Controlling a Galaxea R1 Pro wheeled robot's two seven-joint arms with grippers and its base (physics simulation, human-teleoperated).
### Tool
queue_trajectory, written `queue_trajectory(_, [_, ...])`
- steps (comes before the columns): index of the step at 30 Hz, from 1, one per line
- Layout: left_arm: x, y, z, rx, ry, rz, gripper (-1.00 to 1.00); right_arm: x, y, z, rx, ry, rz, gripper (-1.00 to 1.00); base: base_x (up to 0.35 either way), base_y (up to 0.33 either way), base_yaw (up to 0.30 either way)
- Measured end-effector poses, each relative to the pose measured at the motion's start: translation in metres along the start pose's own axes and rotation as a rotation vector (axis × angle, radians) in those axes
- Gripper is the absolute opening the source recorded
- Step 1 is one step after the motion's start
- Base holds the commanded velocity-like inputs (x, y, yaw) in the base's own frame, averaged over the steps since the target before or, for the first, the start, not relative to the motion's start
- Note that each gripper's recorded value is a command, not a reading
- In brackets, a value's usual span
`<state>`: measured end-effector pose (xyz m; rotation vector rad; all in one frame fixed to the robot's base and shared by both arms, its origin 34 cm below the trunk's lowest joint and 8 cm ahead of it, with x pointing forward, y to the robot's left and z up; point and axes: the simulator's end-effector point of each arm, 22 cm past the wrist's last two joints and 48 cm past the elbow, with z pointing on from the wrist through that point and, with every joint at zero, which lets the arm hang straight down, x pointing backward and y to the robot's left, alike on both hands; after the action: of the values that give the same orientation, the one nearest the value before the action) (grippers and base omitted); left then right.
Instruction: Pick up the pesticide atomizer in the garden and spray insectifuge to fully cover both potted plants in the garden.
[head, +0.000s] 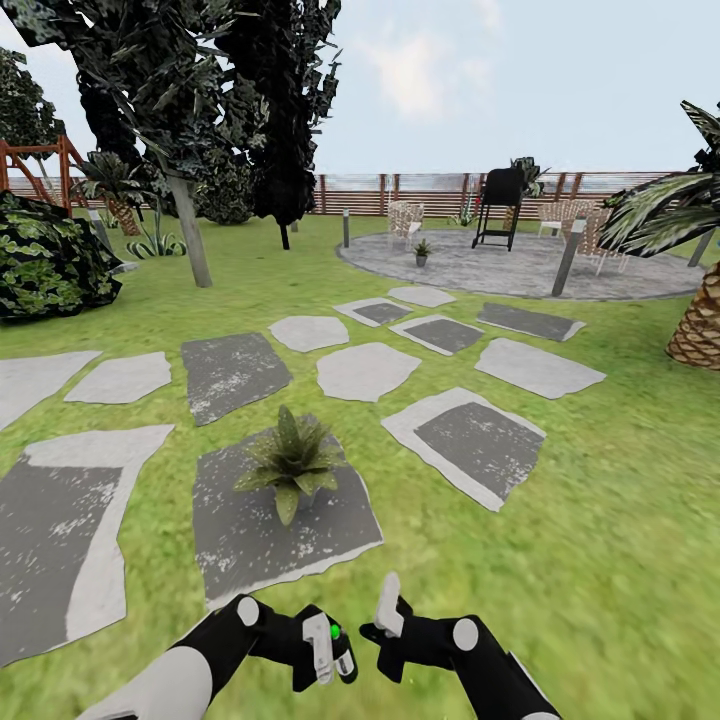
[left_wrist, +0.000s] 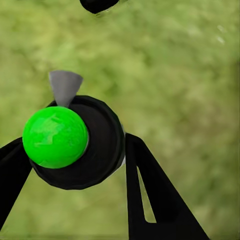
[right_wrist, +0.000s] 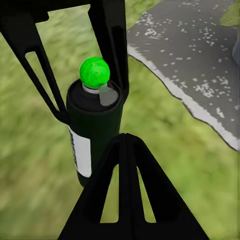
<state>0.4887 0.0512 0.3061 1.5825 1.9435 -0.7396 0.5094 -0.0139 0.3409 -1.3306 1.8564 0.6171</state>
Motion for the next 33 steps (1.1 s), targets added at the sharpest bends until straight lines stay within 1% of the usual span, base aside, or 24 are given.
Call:
queue_trajectory(7, [0.001, -0.005, 0.002, 0.007, -0.001, -0.009, -1.00, -0.002, -0.001, 0.000, 0.000, -0.002, -0.007, -1.00, 0.000, 0.000, 0.000])
queue_trajectory(10, [0.003, -0.003, 0.001, 0.003, 0.004, -0.006, -1.00, -0.007, 0.009, 0.005, -0.034, 0.005, -0.052, -1.00, 0.000, 0.000, 0.000])
queue_trajectory(12, [0.004, -0.002, 0.000, 0.002, 0.007, -0.004, -1.00, -0.011, 0.010, 0.006, -0.039, 0.002, -0.068, -1.00, 0.000, 0.000, 0.000])
queue_trajectory(15, [0.006, -0.001, -0.001, 0.001, 0.008, -0.003, -1.00, -0.020, 0.007, 0.006, -0.029, -0.031, -0.045, -1.00, 0.000, 0.000, 0.000])
queue_trajectory(17, [0.005, -0.002, -0.002, 0.003, 0.007, -0.001, -1.00, -0.022, 0.007, 0.006, -0.026, -0.040, -0.038, -1.00, 0.000, 0.000, 0.000])
queue_trajectory(24, [-0.001, -0.003, 0.001, 0.005, -0.009, -0.005, -1.00, -0.023, 0.006, 0.006, -0.024, -0.044, -0.035, -1.00, 0.000, 0.000, 0.000])
queue_trajectory(33, [-0.010, -0.004, 0.004, 0.008, -0.029, 0.003, -1.00, -0.023, 0.006, 0.006, -0.024, -0.044, -0.036, -1.00, 0.000, 0.000, 0.000])
